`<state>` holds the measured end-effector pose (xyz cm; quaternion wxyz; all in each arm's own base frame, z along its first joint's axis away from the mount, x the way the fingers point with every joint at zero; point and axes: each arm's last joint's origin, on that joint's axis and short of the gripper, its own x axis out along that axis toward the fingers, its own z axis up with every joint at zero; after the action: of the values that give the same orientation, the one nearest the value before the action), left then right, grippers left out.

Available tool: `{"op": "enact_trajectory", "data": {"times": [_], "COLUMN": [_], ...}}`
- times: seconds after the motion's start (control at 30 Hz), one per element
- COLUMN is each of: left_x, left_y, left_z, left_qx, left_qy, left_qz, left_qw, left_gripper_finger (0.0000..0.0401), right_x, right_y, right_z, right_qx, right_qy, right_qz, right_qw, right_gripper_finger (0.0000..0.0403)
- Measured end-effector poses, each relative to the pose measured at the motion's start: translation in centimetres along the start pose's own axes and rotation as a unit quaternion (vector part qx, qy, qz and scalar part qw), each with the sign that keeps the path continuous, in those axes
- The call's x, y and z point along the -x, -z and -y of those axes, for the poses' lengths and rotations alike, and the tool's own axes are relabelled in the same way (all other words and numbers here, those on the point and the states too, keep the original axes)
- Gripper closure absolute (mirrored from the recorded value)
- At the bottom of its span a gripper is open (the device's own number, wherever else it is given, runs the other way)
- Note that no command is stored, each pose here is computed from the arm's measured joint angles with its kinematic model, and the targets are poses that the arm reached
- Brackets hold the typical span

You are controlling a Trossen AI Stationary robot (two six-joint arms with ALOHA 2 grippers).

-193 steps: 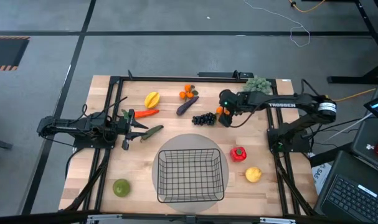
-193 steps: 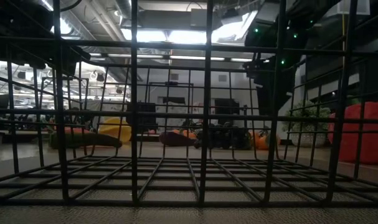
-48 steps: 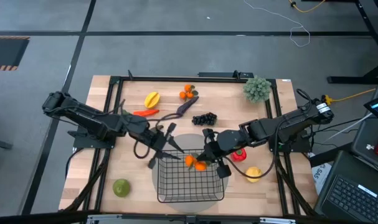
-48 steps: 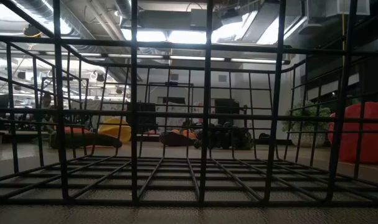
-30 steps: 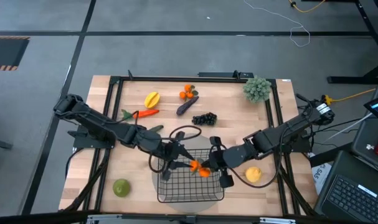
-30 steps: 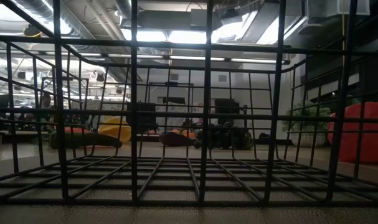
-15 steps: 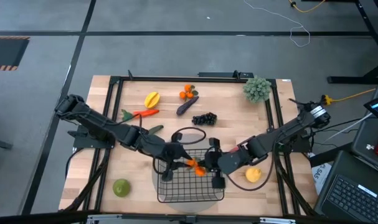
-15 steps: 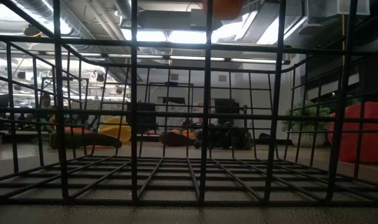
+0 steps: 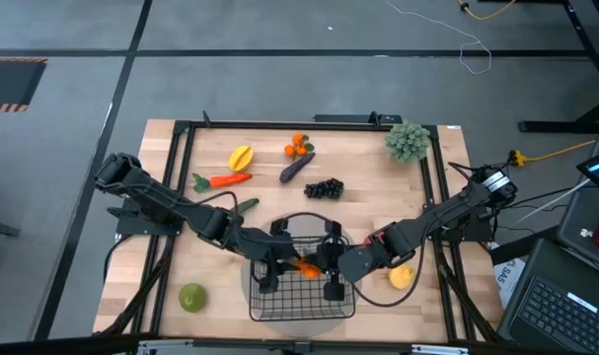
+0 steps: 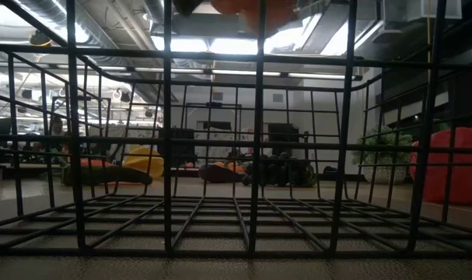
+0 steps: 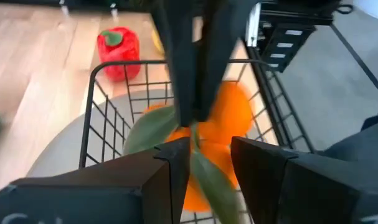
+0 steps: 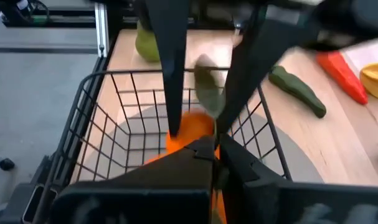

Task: Build produce basket
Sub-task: Put the bottom tangerines into the black wire basket

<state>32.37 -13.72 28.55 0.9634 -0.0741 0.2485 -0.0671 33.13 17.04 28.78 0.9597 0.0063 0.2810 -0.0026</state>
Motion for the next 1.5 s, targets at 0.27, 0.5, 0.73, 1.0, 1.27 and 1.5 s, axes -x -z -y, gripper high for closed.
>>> {"op": "enact_trajectory", "data": {"times": [0.27,0.5,0.73,1.0,1.27,1.5], "left_x": [-0.4,-0.4,-0.4,-0.4,-0.4,-0.3], "left_y": [-0.1,-0.2,-0.3,-0.2,0.2,0.7], "left_z": [-0.7,-0.7,-0.7,-0.5,-0.4,-0.3], "left_qx": [0.007,0.006,0.006,0.006,0.015,0.035], "left_qy": [-0.009,-0.01,-0.016,-0.015,-0.017,-0.021], "left_qz": [0.0,0.009,0.012,0.012,-0.004,-0.026], "left_qw": [1.0,1.0,1.0,1.0,1.0,0.999], "left_gripper_finger": [0.0289,0.0293,0.0389,0.04,0.0401,0.0401], "right_x": [0.0,0.0,0.0,0.0,0.6,3.1], "right_y": [0.1,0.0,0.1,0.0,-1.4,-4.8], "right_z": [0.0,0.0,0.0,0.0,-0.2,-0.4], "right_qx": [-0.001,-0.001,-0.001,0.012,0.047,0.066], "right_qy": [0.003,0.003,-0.008,-0.011,-0.017,-0.019], "right_qz": [-0.002,-0.002,-0.007,-0.004,0.017,0.018], "right_qw": [1.0,1.0,1.0,1.0,0.999,0.997], "right_gripper_finger": [0.0403,0.0403,0.0399,0.0362,0.0294,0.0262]}}
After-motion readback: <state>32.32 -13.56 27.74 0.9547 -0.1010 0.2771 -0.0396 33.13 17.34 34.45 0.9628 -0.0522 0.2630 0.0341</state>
